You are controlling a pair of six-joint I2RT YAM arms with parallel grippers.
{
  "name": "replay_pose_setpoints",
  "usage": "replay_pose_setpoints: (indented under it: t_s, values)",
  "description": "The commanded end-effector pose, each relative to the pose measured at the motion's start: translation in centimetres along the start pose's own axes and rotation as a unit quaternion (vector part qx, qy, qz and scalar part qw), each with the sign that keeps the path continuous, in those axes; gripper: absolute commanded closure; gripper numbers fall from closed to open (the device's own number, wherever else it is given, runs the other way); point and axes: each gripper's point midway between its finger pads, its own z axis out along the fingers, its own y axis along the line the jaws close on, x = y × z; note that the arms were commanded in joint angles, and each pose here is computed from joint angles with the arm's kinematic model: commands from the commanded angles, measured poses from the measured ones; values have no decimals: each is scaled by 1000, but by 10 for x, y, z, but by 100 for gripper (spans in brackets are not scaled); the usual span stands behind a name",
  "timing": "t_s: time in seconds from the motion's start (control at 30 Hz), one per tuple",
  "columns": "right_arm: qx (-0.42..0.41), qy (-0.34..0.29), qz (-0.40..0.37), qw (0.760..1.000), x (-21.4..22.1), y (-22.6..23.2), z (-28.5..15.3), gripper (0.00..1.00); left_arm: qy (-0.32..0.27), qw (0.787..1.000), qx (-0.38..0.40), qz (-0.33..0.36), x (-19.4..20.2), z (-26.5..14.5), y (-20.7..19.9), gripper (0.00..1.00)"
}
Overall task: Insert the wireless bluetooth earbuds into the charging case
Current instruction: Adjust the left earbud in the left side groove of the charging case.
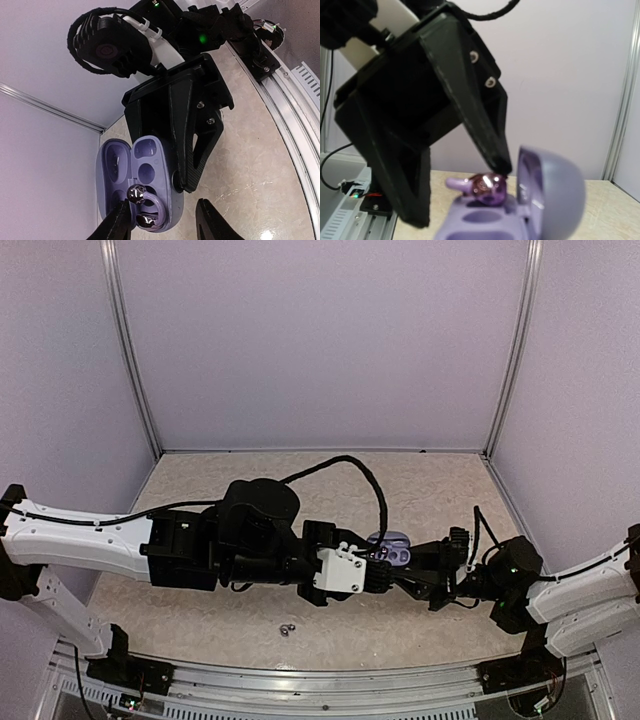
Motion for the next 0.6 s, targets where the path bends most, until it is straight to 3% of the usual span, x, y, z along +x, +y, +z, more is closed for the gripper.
replay_pose_setpoints:
  t_s: [0.0,0.57]
  values:
    - [-13,-16,0,1000,-10,3,6,100,-11,1000,-4,9,-10,-2,7,55]
    - [-22,-12,10,1000,-6,5,8,100,-13,999,7,29,-13,4,6,53]
